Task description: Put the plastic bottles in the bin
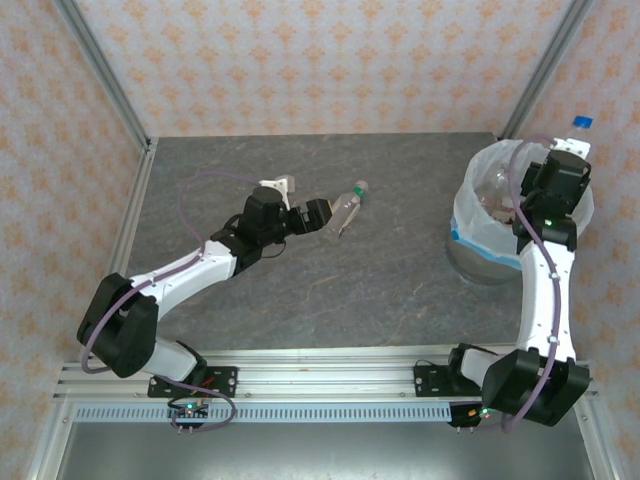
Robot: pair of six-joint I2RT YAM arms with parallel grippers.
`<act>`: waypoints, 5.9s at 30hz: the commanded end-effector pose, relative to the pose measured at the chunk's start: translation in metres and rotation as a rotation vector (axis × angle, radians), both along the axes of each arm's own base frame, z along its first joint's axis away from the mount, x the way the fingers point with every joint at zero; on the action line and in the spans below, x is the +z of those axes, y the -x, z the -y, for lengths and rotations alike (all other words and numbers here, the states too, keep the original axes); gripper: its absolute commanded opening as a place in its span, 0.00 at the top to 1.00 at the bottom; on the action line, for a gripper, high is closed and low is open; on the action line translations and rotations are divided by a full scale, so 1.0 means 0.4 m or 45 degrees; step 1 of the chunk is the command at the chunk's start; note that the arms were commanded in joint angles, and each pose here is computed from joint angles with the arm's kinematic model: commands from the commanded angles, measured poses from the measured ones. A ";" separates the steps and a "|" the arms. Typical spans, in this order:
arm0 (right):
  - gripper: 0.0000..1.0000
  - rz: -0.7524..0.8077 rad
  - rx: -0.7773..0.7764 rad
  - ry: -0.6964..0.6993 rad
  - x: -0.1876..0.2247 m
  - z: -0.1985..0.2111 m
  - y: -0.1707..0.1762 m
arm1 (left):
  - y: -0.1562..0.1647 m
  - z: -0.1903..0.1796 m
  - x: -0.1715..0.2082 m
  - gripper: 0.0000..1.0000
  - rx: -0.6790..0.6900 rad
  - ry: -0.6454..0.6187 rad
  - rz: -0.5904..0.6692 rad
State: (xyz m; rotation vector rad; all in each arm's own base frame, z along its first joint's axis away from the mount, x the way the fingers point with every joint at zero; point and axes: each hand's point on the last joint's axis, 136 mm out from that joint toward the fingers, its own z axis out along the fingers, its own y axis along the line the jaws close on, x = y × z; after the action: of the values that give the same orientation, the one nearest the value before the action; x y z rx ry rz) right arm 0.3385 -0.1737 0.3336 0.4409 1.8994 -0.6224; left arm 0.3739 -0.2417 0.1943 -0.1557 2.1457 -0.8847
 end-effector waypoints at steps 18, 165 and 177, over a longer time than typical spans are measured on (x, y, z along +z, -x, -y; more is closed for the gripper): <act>0.01 0.062 0.853 -0.444 0.051 -0.595 -0.073 | -0.025 -0.073 -0.048 0.00 0.220 -0.088 -0.104; 0.01 0.178 0.933 -0.329 0.112 -0.541 -0.012 | 0.088 -0.649 0.031 0.00 1.072 -0.573 -0.068; 0.01 -0.221 1.226 -0.321 -0.285 -0.753 -0.109 | 0.120 -0.789 0.040 0.00 1.297 -1.043 0.167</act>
State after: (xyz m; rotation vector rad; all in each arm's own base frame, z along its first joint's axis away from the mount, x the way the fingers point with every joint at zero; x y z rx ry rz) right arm 0.3702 0.1278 0.2491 -0.3950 2.0676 0.2540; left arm 0.3237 0.0564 0.2103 -0.7206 1.8507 0.3756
